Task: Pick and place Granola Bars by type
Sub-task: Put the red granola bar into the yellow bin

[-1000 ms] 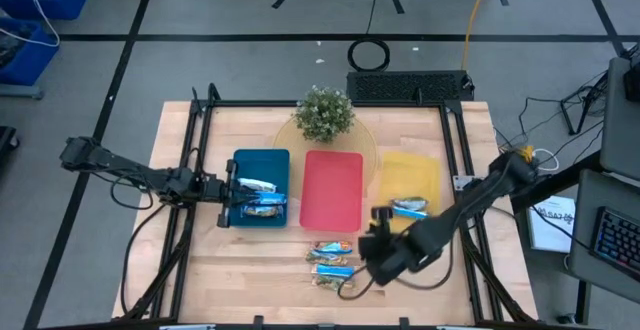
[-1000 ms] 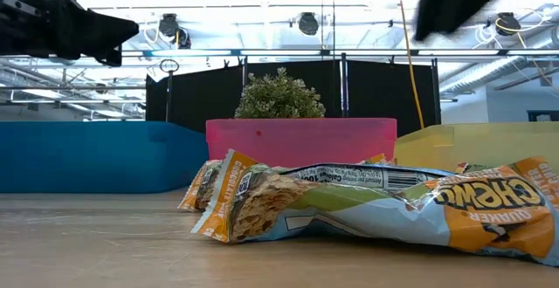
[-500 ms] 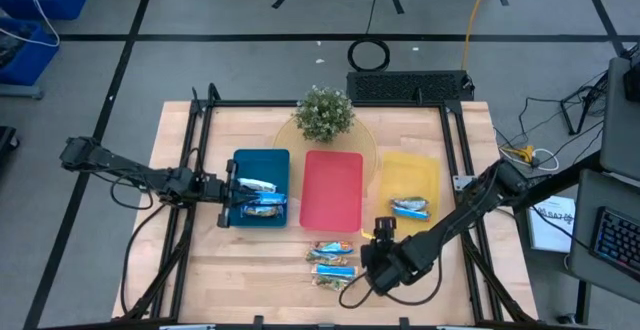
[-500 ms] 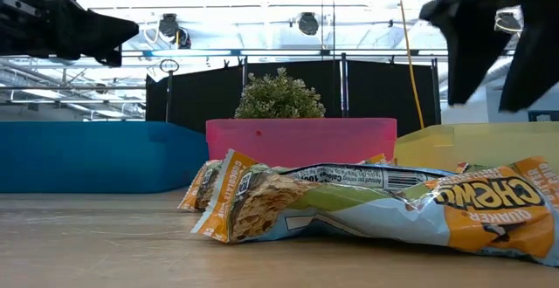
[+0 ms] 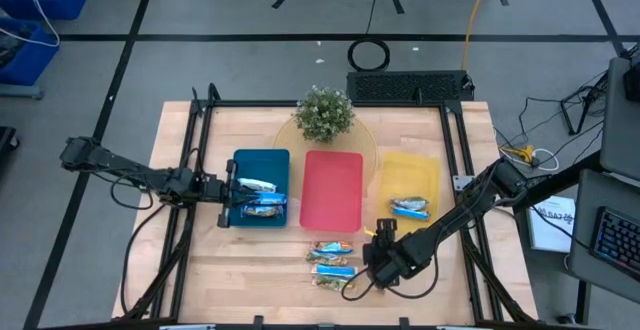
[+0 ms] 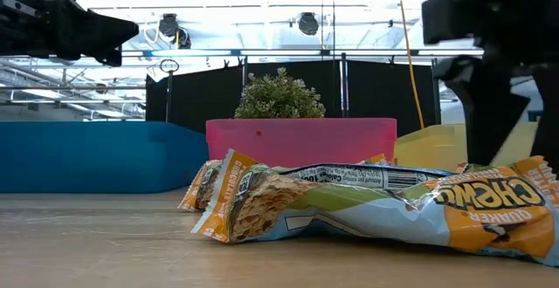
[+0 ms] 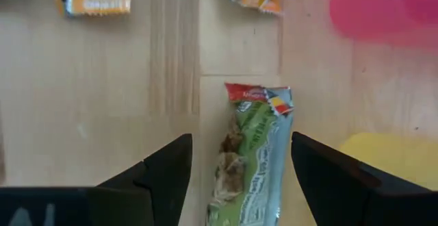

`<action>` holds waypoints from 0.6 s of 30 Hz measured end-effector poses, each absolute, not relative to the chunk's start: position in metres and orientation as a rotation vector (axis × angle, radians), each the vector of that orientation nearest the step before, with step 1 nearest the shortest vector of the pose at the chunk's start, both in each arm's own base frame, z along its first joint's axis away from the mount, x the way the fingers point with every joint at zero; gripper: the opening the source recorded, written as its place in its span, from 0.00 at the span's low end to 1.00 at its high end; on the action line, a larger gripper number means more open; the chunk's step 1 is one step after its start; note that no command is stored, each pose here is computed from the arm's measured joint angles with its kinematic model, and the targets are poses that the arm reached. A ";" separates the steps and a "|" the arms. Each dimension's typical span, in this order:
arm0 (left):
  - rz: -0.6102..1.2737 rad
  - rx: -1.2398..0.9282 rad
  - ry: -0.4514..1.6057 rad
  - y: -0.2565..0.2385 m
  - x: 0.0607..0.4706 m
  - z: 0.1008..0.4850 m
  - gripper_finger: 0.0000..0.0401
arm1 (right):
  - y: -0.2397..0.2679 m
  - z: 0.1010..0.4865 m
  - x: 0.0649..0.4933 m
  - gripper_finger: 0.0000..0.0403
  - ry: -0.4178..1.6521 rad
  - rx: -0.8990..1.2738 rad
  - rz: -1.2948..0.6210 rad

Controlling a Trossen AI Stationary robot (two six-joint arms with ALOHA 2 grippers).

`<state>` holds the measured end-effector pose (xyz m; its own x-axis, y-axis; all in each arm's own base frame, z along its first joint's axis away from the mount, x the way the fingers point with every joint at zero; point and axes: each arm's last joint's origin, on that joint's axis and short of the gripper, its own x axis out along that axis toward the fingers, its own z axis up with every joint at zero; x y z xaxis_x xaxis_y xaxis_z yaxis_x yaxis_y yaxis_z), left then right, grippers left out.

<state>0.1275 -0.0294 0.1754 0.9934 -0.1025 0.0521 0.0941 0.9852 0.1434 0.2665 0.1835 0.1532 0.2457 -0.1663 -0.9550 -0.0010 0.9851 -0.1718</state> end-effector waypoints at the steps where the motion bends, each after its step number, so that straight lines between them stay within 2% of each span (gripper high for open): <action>1: -0.099 0.141 -0.059 -0.029 0.127 0.175 0.08 | 0.183 0.151 0.265 0.59 1.320 -0.146 -0.116; 11: -0.099 0.143 -0.052 -0.029 0.128 0.175 0.08 | 0.177 0.133 0.257 0.58 1.303 -0.138 -0.112; 14: -0.099 0.143 -0.052 -0.029 0.128 0.175 0.08 | 0.177 0.131 0.257 0.52 1.292 -0.128 -0.104; 18: -0.100 0.136 -0.052 -0.029 0.128 0.175 0.08 | 0.179 0.131 0.260 0.38 1.280 -0.117 -0.063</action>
